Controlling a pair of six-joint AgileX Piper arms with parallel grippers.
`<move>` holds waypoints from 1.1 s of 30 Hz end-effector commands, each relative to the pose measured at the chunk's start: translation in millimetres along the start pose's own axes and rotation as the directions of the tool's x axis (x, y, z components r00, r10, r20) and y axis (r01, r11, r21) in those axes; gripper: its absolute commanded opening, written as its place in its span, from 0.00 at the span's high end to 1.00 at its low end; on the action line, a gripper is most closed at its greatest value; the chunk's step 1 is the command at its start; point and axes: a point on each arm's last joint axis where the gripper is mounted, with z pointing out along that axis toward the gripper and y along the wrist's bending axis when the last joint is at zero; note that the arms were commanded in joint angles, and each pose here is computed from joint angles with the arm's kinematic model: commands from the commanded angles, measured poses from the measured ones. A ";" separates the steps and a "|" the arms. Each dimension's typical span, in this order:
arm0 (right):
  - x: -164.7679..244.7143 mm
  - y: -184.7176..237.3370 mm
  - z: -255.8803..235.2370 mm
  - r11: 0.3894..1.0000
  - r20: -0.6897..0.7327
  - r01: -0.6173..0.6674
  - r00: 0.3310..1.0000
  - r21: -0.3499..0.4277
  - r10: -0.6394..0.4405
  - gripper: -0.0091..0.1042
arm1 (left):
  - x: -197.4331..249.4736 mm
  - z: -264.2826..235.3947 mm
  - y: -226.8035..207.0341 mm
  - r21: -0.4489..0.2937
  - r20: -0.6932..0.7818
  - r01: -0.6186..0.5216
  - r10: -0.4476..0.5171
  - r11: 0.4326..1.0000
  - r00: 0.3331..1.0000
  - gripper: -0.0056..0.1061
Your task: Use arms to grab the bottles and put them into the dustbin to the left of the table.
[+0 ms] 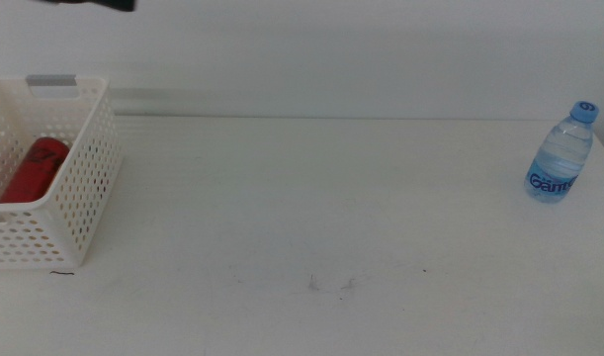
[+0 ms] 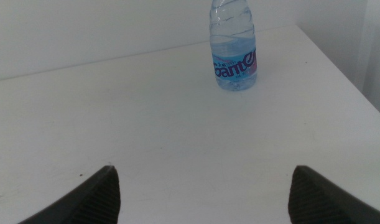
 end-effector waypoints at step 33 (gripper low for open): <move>-12.6 1.1 -1.0 0.996 0.151 0.091 0.984 0.003 -0.091 0.26 | 41.3 -68.5 -106.8 0.201 0.176 -0.292 0.258 0.935 0.950 0.11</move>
